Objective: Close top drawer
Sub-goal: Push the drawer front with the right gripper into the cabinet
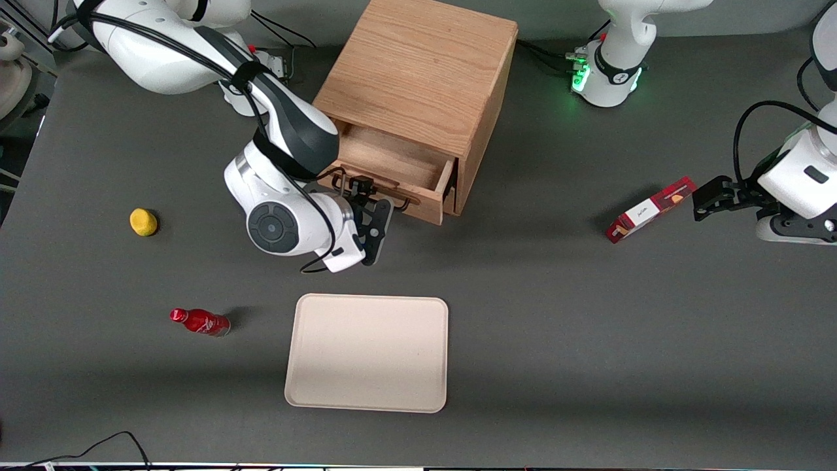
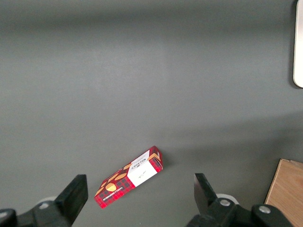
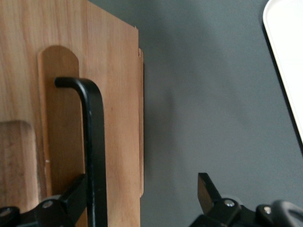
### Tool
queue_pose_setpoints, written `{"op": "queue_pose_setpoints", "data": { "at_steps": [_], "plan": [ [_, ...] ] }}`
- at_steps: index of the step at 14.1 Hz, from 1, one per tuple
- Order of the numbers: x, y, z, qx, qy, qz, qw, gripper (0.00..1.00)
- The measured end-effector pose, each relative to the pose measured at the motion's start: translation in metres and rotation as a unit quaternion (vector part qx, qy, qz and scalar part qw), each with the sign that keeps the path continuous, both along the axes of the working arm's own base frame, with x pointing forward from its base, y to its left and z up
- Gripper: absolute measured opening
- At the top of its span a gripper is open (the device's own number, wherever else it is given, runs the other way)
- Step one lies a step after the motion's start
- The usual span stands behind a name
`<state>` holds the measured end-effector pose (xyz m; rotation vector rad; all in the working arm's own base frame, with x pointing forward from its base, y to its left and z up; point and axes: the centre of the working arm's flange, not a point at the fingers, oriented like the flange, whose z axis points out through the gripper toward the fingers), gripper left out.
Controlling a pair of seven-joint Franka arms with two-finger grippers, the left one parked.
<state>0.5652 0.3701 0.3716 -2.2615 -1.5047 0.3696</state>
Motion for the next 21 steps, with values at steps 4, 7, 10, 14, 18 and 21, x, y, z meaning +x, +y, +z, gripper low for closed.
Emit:
{"op": "queue_pose_setpoints", "data": {
  "at_steps": [4,7,10,14,18,21],
  "plan": [
    [-0.025,0.011,0.004,0.001,0.003,0.001,1.0000,1.00],
    [-0.039,0.016,0.006,0.002,-0.007,0.002,1.0000,1.00],
    [-0.053,0.022,0.002,0.004,-0.012,0.001,0.9999,1.00],
    [-0.069,0.033,-0.004,0.000,-0.004,-0.008,1.0000,1.00],
    [-0.073,0.037,-0.001,0.000,-0.006,-0.009,0.9999,1.00],
    [-0.073,0.037,-0.001,0.000,-0.007,-0.010,0.9999,1.00]
  ]
}}
